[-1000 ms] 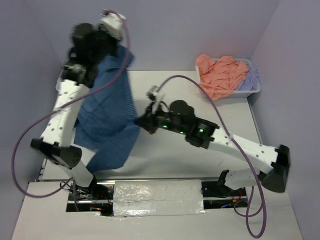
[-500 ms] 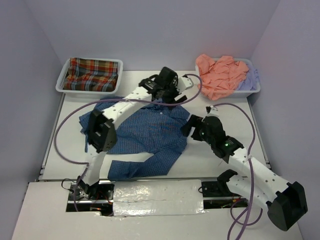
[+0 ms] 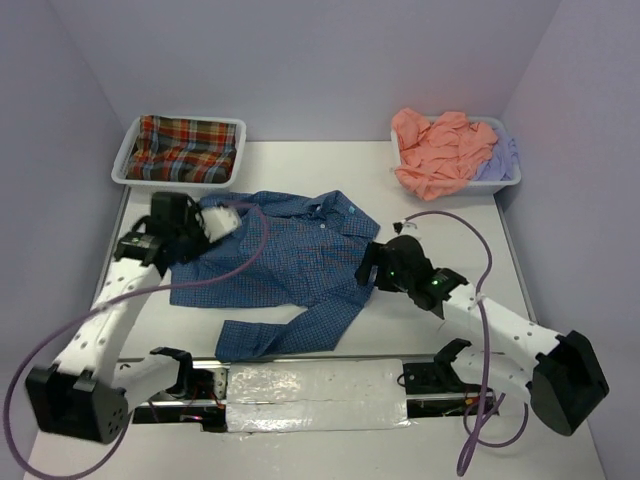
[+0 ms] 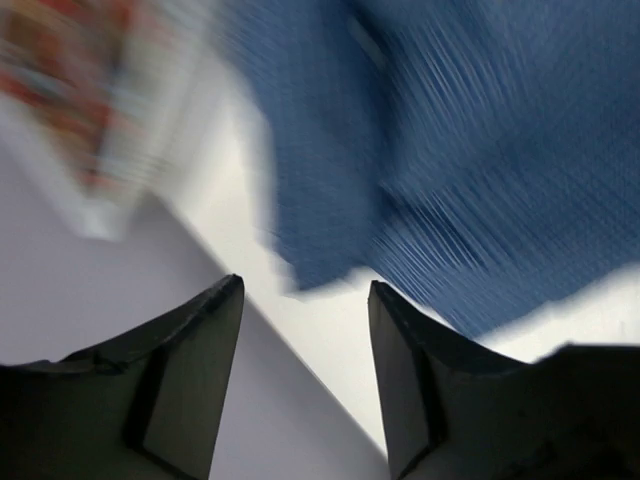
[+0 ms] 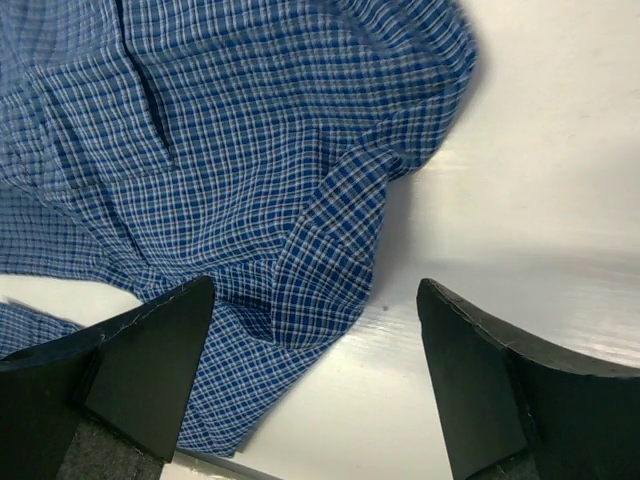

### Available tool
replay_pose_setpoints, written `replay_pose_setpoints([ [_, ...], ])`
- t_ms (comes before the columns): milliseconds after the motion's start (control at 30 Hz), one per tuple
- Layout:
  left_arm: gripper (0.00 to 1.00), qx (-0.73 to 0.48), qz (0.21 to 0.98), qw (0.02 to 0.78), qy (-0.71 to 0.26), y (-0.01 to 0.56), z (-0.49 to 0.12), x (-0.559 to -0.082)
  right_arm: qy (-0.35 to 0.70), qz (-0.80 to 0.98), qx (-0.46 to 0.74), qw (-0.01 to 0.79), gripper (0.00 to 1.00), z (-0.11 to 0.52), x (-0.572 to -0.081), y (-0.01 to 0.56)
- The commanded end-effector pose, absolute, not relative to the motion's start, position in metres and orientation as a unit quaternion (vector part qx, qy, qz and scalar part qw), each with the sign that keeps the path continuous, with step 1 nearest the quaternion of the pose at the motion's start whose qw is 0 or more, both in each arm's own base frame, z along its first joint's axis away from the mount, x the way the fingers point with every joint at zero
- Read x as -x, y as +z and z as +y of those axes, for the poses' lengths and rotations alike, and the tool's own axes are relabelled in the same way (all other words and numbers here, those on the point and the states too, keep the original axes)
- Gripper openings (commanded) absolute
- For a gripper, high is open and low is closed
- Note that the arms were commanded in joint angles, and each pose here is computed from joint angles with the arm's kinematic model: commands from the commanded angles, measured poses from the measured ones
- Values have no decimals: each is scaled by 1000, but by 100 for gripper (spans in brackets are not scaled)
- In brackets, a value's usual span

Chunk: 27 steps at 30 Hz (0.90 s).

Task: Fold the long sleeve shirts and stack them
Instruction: Flatten the shirt out

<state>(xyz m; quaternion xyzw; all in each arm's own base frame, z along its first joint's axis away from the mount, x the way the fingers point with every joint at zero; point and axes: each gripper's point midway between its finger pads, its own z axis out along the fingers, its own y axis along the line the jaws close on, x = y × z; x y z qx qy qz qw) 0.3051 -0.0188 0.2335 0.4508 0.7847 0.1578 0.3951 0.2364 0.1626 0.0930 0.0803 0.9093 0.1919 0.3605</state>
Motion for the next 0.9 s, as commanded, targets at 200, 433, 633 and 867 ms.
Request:
replay_pose_setpoints([
  [200,86,-567,786,200,145,64,25,-251,198,915,-46,348,91,214,-245,86],
  [433,92,-586,772,161,183,8,43,-236,171,928,-59,326,92,203,-235,55],
  [633,54,-531,794,182,235,3,55,-252,155,938,-53,307,81,204,-236,34],
  [867,0,-480,808,236,246,29,53,-265,161,945,-67,277,0,194,-235,9],
])
